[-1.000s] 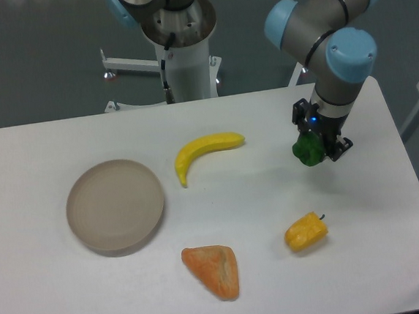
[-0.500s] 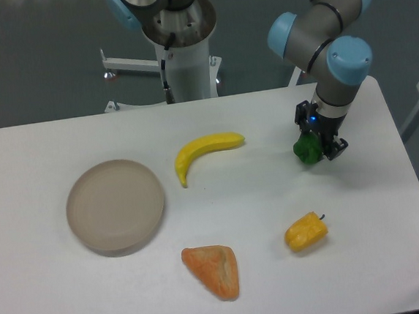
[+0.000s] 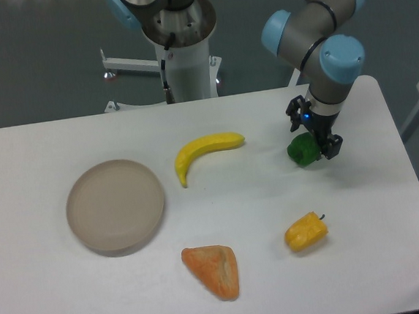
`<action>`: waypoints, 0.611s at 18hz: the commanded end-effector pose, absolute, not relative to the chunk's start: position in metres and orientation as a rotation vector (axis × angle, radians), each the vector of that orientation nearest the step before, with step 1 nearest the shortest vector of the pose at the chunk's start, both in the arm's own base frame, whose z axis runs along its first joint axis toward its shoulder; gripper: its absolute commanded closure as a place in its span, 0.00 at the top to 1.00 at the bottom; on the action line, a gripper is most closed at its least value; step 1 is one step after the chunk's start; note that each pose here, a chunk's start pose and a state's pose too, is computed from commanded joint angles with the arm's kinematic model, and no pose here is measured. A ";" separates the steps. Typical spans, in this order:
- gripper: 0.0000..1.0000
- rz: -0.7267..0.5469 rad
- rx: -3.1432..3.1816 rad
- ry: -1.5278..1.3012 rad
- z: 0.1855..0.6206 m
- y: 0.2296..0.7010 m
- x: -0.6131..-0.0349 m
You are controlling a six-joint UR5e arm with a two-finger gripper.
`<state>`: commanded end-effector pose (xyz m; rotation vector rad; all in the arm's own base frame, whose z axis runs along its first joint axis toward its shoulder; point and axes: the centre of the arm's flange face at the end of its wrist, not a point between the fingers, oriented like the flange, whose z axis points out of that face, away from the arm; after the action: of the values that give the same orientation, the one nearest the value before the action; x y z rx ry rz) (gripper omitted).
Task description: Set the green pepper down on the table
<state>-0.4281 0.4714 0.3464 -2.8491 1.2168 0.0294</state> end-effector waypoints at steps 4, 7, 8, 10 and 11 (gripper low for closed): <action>1.00 0.034 -2.851 1.208 0.392 0.510 -0.407; 1.00 0.059 -2.877 1.142 0.399 0.538 -0.384; 1.00 0.069 -2.898 1.131 0.398 0.541 -0.384; 1.00 0.076 -2.923 1.119 0.394 0.554 -0.378; 1.00 0.065 -2.922 1.129 0.390 0.558 -0.371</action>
<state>-0.3709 0.5580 0.3898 -2.9219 1.1293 0.0653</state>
